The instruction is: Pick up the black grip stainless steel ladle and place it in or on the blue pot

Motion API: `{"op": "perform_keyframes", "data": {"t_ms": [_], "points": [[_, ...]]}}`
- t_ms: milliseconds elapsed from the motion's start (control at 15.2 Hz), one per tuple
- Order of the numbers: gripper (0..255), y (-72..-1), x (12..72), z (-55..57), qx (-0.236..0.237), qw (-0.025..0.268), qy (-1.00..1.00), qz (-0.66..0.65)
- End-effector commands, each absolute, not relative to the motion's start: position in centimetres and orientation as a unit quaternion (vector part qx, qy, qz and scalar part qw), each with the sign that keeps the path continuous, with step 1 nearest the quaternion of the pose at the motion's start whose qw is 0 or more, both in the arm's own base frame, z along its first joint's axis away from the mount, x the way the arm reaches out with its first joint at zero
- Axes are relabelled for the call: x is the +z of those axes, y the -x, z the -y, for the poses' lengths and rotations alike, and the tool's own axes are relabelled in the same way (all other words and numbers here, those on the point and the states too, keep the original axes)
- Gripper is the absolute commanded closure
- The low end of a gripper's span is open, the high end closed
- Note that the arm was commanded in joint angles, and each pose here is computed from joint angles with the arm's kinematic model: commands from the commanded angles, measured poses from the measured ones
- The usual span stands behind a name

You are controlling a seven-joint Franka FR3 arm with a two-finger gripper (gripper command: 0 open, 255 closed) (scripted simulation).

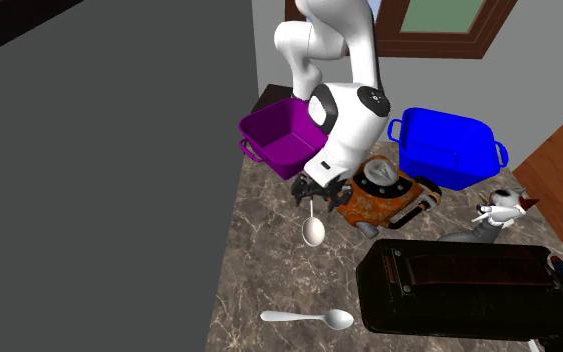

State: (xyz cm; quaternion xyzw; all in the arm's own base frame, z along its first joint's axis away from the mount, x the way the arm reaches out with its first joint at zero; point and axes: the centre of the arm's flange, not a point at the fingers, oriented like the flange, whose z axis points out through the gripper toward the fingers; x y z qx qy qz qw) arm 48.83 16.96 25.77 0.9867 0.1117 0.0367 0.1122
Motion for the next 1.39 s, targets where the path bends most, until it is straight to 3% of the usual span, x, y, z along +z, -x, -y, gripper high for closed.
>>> {"op": "perform_keyframes", "data": {"t_ms": [0,660,726,1320], "points": [[0,-48.3,23.9,-17.0,0.024,0.114,-0.986,-0.117],[0,-48.4,22.5,-16.7,0.024,0.114,-0.986,-0.117],[255,-48.4,22.6,-16.6,0.024,0.114,-0.986,-0.117],[255,-48.4,22.5,-16.7,0.024,0.114,-0.986,-0.117]]}}
